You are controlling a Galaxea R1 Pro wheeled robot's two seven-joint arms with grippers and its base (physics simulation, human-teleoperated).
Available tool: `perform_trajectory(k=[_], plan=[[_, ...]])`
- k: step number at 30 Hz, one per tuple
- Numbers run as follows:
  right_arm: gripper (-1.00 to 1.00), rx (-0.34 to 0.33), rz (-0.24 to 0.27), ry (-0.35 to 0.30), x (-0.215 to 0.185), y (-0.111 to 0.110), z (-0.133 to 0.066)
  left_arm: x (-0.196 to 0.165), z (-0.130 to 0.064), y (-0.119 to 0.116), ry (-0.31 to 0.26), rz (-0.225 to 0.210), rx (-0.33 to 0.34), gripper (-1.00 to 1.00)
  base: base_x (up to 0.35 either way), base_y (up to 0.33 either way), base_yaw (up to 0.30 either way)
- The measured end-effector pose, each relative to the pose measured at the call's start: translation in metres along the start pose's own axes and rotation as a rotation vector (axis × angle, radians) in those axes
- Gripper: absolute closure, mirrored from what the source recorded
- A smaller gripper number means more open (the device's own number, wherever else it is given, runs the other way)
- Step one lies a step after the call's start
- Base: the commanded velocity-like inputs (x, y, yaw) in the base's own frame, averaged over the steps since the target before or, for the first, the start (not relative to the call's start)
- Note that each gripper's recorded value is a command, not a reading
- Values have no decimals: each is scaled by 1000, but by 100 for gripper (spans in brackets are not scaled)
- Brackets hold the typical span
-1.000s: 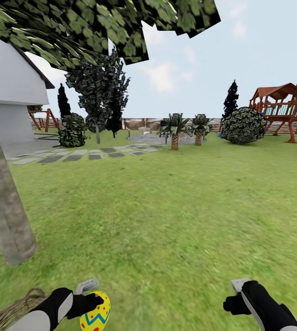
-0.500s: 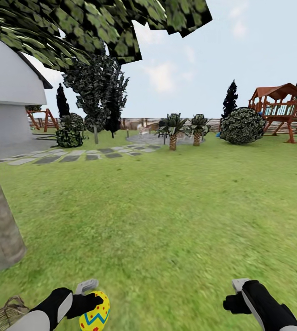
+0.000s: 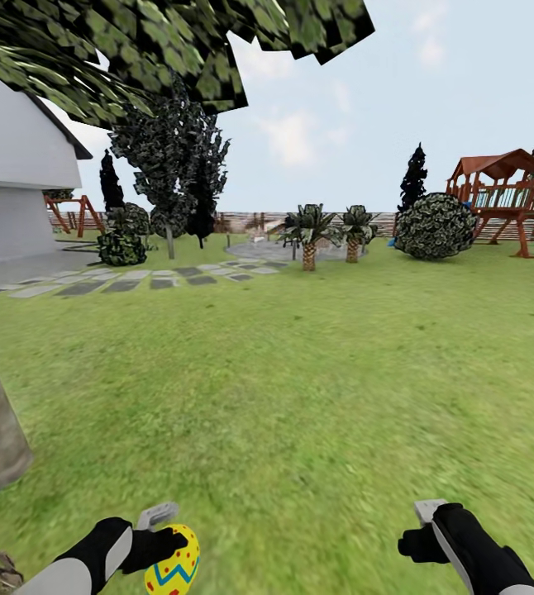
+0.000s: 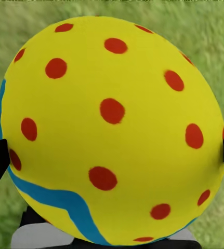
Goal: Take the three Easter eggs out of the wicker basket on the lawn in the garden, then place them on the lawn next to a single tree (choose any tree) so that all three eggs are next to the same tree and none are left in the basket.
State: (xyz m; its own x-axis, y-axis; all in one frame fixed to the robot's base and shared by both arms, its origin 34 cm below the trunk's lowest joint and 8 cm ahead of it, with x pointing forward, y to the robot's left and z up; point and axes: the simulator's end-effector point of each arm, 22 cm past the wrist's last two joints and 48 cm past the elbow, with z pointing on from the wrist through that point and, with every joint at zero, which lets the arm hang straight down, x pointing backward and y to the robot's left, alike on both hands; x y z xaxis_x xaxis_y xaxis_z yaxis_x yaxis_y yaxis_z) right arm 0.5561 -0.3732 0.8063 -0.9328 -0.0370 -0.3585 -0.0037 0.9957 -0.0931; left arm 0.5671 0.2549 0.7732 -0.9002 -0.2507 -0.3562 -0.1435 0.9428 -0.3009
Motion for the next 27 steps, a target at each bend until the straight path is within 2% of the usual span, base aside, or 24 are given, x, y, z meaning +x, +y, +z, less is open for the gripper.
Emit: perform_trajectory(k=[3,7,9,19,27], plan=[[-100,-1,-2,1,1,1,-2,1,-2,-1,1,1,0,100,164,-128,0],[-100,-24,-9,0,0,20,-4,1,-6,-1,1,2,-1,100,167,-123,0],[-100,-27,-11,0,0,22,-5,1,-8,0,1,1,-2,100,172,-116,0],[-100,-30,-13,1,2,25,-11,1,-13,0,-1,-4,0,100,186,-75,0],[-100,-24,-25,11,5,24,-9,2,-12,-2,0,-4,4,100,27,-1,0]])
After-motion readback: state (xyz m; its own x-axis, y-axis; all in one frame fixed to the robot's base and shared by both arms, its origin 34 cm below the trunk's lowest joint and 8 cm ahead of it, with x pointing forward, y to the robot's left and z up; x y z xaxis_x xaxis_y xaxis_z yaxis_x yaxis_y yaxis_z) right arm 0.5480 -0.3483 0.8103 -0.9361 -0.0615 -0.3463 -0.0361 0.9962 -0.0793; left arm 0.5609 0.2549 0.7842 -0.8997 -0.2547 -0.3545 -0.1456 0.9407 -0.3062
